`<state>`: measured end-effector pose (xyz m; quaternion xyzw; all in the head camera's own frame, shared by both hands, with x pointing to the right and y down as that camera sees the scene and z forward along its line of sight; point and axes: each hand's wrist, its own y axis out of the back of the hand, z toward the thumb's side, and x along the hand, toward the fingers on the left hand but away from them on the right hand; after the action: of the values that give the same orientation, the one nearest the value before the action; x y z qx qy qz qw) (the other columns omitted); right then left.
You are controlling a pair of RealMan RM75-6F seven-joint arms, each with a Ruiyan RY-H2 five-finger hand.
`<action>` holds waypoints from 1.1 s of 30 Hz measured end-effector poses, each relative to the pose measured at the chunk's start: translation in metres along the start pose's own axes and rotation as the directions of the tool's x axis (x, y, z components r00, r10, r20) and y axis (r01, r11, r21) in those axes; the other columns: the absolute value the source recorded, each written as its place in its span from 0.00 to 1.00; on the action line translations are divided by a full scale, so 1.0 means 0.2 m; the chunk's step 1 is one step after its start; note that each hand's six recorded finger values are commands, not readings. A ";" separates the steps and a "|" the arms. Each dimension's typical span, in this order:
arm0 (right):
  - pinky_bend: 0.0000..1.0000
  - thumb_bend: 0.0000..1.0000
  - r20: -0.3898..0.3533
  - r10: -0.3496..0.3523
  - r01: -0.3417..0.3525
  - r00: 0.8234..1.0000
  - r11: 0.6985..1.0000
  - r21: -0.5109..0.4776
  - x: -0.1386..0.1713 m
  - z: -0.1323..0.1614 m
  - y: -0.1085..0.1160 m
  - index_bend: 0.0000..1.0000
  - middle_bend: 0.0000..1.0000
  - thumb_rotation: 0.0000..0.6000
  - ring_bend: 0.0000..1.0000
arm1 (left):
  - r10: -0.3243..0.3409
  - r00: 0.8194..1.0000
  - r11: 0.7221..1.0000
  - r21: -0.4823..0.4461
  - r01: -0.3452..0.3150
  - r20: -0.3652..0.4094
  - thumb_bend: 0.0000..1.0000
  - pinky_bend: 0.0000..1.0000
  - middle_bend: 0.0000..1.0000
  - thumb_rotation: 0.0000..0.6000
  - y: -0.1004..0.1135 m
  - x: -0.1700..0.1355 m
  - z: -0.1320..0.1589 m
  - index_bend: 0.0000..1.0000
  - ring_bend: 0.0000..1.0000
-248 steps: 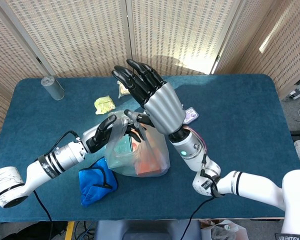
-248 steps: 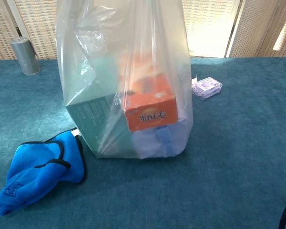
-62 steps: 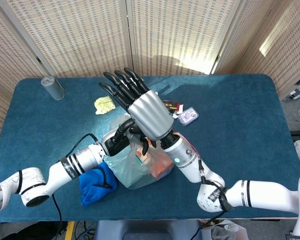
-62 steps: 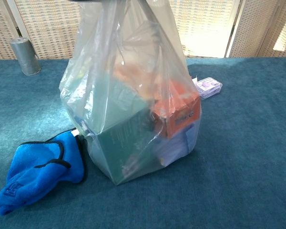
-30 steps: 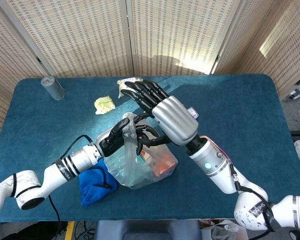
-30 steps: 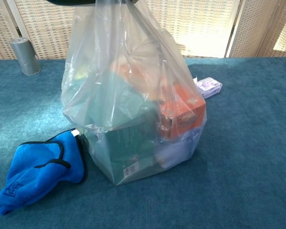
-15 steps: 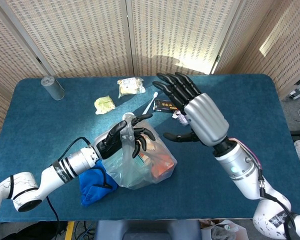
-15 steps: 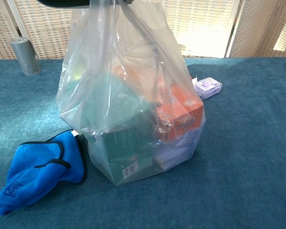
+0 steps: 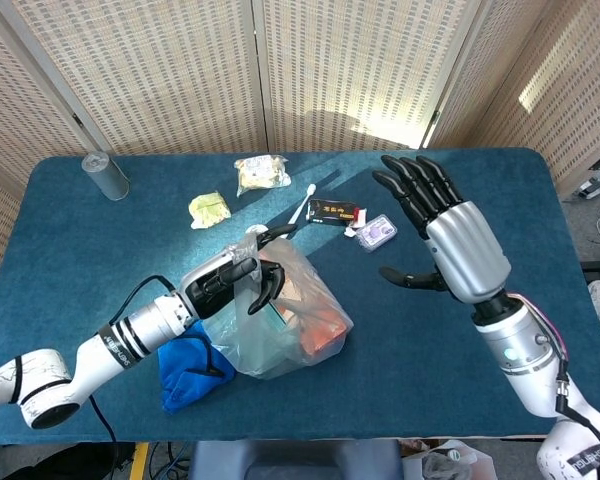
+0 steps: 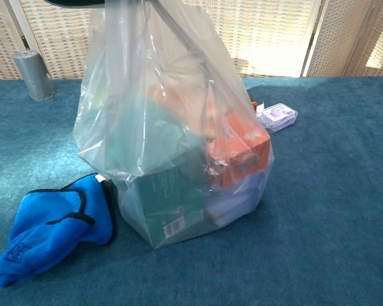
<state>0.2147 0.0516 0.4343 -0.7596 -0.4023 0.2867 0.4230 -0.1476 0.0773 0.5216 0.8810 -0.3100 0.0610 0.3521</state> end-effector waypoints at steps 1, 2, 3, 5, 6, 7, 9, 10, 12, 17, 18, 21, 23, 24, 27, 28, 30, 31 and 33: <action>0.00 0.00 0.008 0.004 -0.004 1.000 1.000 0.007 0.01 -0.02 -0.01 0.00 0.00 1.00 0.00 | 0.002 1.000 1.000 0.001 -0.002 0.002 0.16 0.81 0.69 0.79 0.00 0.00 0.00 0.11 0.75; 0.00 0.00 0.019 0.009 -0.009 1.000 1.000 0.017 0.03 -0.04 -0.01 0.00 0.00 1.00 0.00 | 0.006 1.000 1.000 0.002 -0.006 0.005 0.16 0.82 0.70 0.87 0.00 -0.01 0.01 0.15 0.76; 0.00 0.00 0.028 0.012 -0.013 1.000 1.000 0.024 0.05 -0.05 -0.02 0.00 0.00 1.00 0.00 | 0.009 1.000 1.000 0.003 -0.009 0.007 0.16 0.82 0.71 0.91 0.00 -0.02 0.01 0.18 0.76; 0.00 0.00 0.045 0.018 -0.019 0.999 0.999 0.037 0.08 -0.08 -0.03 0.00 0.00 1.00 0.00 | 0.016 1.000 1.000 0.004 -0.016 0.011 0.16 0.83 0.73 0.96 0.00 -0.03 0.01 0.25 0.79; 0.00 0.00 0.051 0.019 -0.021 0.999 0.999 0.040 0.09 -0.10 -0.03 0.00 0.00 1.00 0.00 | 0.020 1.000 1.000 0.005 -0.020 0.012 0.16 0.84 0.74 0.98 0.01 -0.03 0.01 0.30 0.80; 0.00 0.00 0.056 0.020 -0.023 0.998 0.999 0.043 0.10 -0.11 -0.04 0.00 0.00 1.00 0.00 | 0.023 1.000 1.000 0.006 -0.023 0.013 0.16 0.85 0.75 1.00 0.01 -0.04 0.02 0.34 0.81; 0.00 0.00 0.066 0.022 -0.025 0.998 0.998 0.050 0.12 -0.12 -0.04 0.00 0.00 1.00 0.00 | 0.030 0.999 1.000 0.008 -0.030 0.015 0.16 0.86 0.77 1.00 0.01 -0.05 0.02 0.42 0.83; 0.00 0.00 0.070 0.021 -0.025 0.997 0.998 0.051 0.13 -0.13 -0.04 0.00 0.00 1.00 0.00 | 0.032 0.999 0.999 0.008 -0.032 0.015 0.16 0.86 0.77 1.00 0.01 -0.05 0.02 0.46 0.83; 0.00 0.00 0.079 0.020 -0.024 0.997 0.998 0.050 0.15 -0.15 -0.04 0.00 0.00 1.00 0.00 | 0.036 0.999 0.999 0.007 -0.036 0.013 0.16 0.86 0.79 1.00 0.01 -0.05 0.02 0.56 0.84; 0.00 0.00 0.100 0.020 -0.025 0.995 0.998 0.050 0.19 -0.18 -0.04 0.00 0.00 1.00 0.00 | 0.046 0.999 0.999 0.019 -0.047 0.008 0.16 0.88 0.81 1.00 0.01 -0.06 0.03 0.66 0.87; 0.00 0.00 0.102 0.019 -0.024 0.995 0.998 0.050 0.20 -0.19 -0.04 0.00 0.00 1.00 0.00 | 0.051 0.999 0.999 0.018 -0.051 0.009 0.17 0.89 0.83 1.00 0.01 -0.06 0.04 0.68 0.88; 0.00 0.00 0.110 0.019 -0.024 0.994 0.999 0.045 0.22 -0.21 -0.05 0.00 0.00 1.00 0.00 | 0.058 0.998 0.998 0.020 -0.059 0.013 0.21 0.91 0.85 1.00 0.02 -0.07 0.05 0.72 0.90; 0.00 0.00 0.117 0.021 -0.028 0.993 0.998 0.054 0.24 -0.23 -0.05 0.00 0.00 1.00 0.00 | 0.062 0.998 0.998 0.025 -0.063 0.017 0.23 0.92 0.86 1.00 0.03 -0.07 0.07 0.73 0.91; 0.00 0.00 0.119 0.022 -0.029 0.993 0.998 0.061 0.25 -0.24 -0.05 0.00 0.00 1.00 0.00 | 0.063 0.998 0.998 0.026 -0.063 0.017 0.24 0.92 0.87 1.00 0.03 -0.07 0.07 0.73 0.92; 0.00 0.00 0.131 0.028 -0.041 0.991 0.995 0.092 0.28 -0.28 -0.06 0.00 0.00 1.00 0.00 | 0.064 0.998 0.998 0.023 -0.064 0.012 0.24 0.92 0.87 1.00 0.03 -0.08 0.08 0.73 0.92; 0.00 0.00 0.135 0.033 -0.047 0.990 0.994 0.102 0.29 -0.29 -0.07 0.00 0.00 1.00 0.00 | 0.064 0.998 0.998 0.020 -0.064 0.010 0.24 0.92 0.87 1.00 0.02 -0.08 0.08 0.72 0.92; 0.00 0.00 0.142 0.044 -0.061 0.989 0.991 0.122 0.32 -0.32 -0.09 0.00 0.00 1.00 0.00 | 0.064 0.998 0.998 0.011 -0.064 0.008 0.24 0.92 0.87 1.00 0.02 -0.09 0.08 0.71 0.92; 0.00 0.00 0.145 0.048 -0.067 0.988 0.989 0.131 0.34 -0.33 -0.10 0.00 0.00 1.00 0.00 | 0.063 0.998 0.998 0.007 -0.063 0.008 0.24 0.92 0.86 1.00 0.02 -0.09 0.08 0.70 0.92; 0.00 0.00 0.152 0.057 -0.081 0.987 0.984 0.159 0.37 -0.36 -0.11 0.00 0.00 1.00 0.00 | 0.062 0.998 0.998 -0.001 -0.062 0.009 0.24 0.92 0.86 1.00 0.02 -0.09 0.09 0.68 0.91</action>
<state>0.2998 0.0925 0.4815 -0.7125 -0.3806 0.3885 0.4433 -0.1669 0.0723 0.5040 0.8710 -0.3389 0.0679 0.3492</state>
